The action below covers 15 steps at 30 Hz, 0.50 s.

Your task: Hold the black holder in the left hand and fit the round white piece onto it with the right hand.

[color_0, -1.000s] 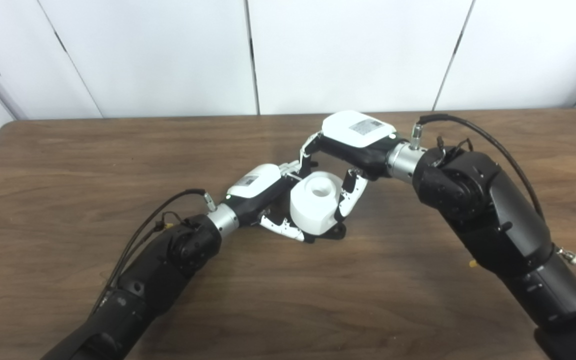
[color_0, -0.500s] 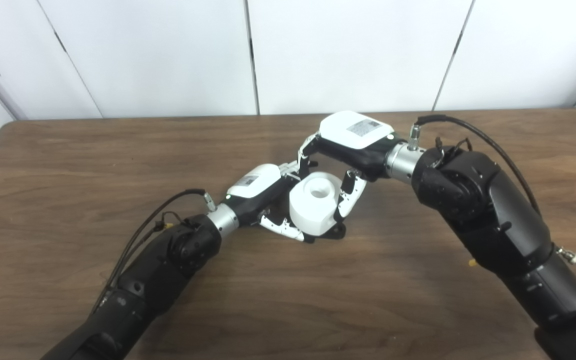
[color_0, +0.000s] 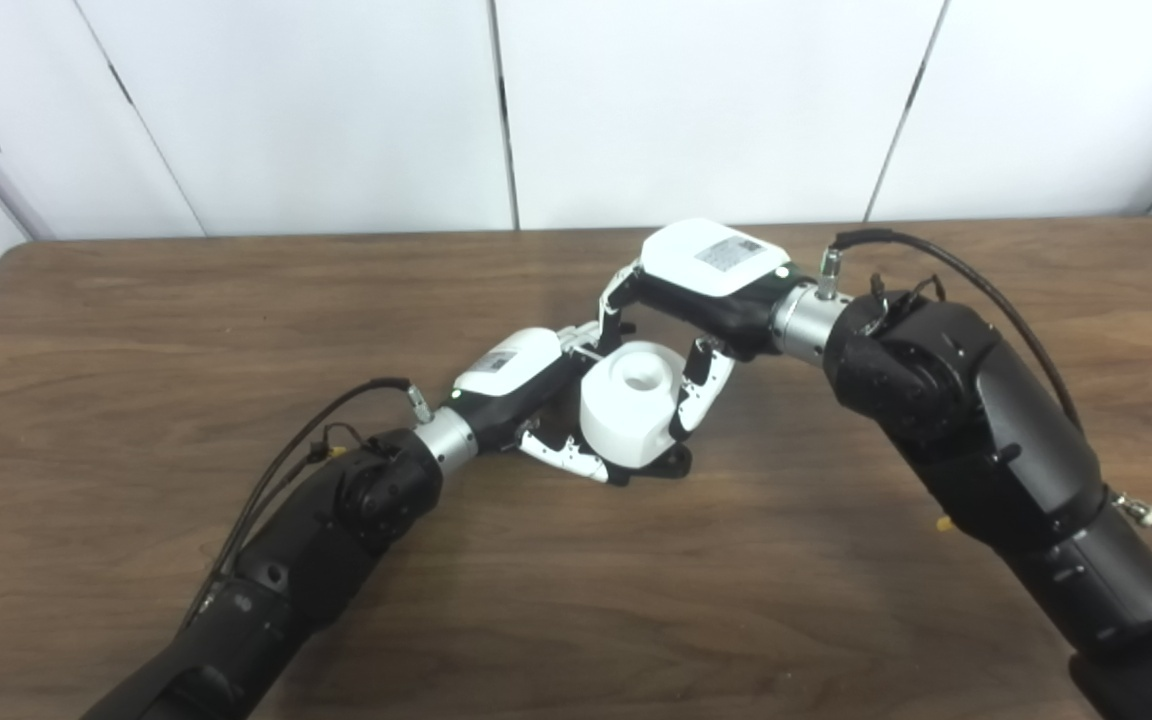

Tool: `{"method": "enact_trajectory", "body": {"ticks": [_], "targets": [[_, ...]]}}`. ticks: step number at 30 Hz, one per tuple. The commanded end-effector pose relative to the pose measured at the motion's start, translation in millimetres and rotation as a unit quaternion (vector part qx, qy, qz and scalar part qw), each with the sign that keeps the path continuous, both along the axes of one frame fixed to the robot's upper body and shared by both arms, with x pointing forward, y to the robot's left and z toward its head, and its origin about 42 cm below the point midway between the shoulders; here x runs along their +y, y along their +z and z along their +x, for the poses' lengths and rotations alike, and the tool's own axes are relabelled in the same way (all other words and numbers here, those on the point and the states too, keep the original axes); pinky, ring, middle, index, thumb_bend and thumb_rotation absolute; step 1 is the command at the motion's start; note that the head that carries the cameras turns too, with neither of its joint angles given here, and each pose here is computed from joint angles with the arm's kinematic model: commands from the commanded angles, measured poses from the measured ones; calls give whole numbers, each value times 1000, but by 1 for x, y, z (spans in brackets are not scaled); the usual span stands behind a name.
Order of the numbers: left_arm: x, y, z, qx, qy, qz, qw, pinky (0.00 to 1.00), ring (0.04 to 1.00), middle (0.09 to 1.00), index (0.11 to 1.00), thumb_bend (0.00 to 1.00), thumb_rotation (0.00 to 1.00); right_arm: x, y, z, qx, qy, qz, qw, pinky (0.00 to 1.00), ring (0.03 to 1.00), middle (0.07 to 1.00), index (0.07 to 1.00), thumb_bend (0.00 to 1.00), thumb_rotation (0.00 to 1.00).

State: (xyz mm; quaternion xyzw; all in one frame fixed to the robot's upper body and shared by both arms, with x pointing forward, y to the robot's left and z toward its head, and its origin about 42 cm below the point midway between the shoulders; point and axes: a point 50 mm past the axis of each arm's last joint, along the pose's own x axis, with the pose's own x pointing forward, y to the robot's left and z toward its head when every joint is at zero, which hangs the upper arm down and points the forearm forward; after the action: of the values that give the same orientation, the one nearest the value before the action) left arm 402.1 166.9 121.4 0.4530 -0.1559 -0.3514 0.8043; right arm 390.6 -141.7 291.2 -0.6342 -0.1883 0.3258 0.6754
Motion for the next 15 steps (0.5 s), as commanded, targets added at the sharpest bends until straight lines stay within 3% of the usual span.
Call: {"method": "enact_trajectory", "body": {"ticks": [1, 15], "targets": [[19, -34, -18, 65, -6, 82, 994, 985, 996, 981, 480, 522, 76, -10, 0, 7, -4, -17, -33, 999, 869, 810, 751, 480, 522, 138], [20, -35, -18, 67, -6, 87, 994, 983, 999, 984, 480, 521, 78, -20, 0, 13, -13, -26, -27, 999, 848, 792, 737, 479, 523, 137]]}}
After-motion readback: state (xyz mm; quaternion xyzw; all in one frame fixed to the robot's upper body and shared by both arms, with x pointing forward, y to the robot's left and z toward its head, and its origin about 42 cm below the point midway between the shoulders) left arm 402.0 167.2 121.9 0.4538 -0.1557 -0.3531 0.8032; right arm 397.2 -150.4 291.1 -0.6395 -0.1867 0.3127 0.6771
